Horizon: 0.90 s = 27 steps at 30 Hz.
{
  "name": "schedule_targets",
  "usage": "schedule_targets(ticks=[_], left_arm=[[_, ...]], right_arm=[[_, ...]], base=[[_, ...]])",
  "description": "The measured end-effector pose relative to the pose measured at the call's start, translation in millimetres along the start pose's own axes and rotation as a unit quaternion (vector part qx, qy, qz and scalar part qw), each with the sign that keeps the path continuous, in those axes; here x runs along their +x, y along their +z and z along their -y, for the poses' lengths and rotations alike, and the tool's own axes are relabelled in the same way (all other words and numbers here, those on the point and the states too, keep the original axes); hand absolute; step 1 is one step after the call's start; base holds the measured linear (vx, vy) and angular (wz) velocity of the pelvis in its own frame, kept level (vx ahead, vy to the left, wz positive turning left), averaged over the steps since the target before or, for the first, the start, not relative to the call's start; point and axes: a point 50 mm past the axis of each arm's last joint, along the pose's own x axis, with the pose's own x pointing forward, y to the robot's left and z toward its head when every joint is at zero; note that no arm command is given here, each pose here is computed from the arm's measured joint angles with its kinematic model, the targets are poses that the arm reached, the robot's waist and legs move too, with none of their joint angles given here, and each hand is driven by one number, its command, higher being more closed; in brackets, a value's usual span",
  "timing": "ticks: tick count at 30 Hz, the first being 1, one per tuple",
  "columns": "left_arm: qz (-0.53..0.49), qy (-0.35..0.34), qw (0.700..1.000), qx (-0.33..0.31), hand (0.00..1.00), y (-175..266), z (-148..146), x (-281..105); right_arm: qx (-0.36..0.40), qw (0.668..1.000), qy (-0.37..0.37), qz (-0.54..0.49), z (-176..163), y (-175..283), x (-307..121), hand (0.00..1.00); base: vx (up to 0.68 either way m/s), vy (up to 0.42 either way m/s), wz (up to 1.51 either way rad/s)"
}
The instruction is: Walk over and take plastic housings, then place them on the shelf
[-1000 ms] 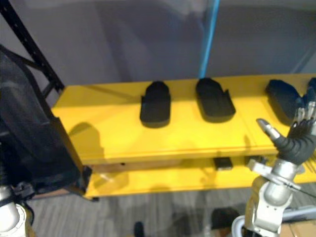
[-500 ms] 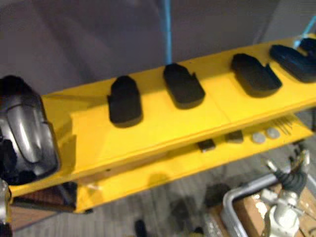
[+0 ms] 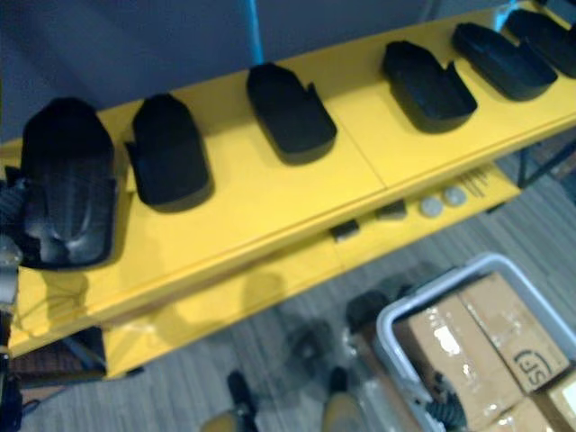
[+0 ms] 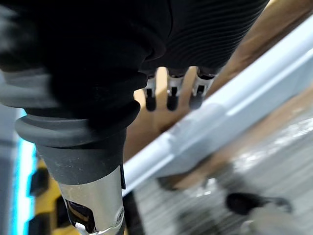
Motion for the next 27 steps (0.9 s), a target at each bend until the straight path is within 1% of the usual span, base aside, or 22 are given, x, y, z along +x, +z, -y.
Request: schedule_targets(ticks=[5,7,10,13,18,22,27], left_arm=[[-0.042,0.033,0.999,0.003,1.00,-6,-25,8],[-0.042,0.048,0.998,-0.008,1.00,-3,-36,10],[-0.048,0.071,0.996,-0.006,1.00,-4,-55,12],[-0.052,0.072,0.996,-0.007,1.00,-5,-62,14],[-0.040,0.054,0.998,-0.015,1.00,1,-62,16],[-0.024,0.058,0.998,-0.024,1.00,9,-66,17],[-0.009,0.086,0.996,-0.033,1.00,22,-90,19]], right_arm=[[0.013,0.999,-0.006,-0.038,-5,-18,-4,0.00],[0.021,0.998,-0.014,-0.049,-5,-23,-5,0.00],[0.034,0.997,-0.026,-0.062,-2,-30,-7,0.00],[0.044,0.996,-0.032,-0.072,-2,-35,-10,0.00],[0.050,0.996,-0.030,-0.069,-5,-32,-6,0.00],[0.061,0.995,-0.034,-0.066,-5,-30,-5,0.00],[0.072,0.995,-0.034,-0.055,-6,-24,-1,0.00]], base=[[0.00,0.000,0.00],[-0.04,-0.007,0.04],[-0.03,-0.004,0.04],[0.00,-0.003,0.03],[0.00,-0.001,0.01],[0.00,0.000,0.00],[0.00,0.000,0.00]])
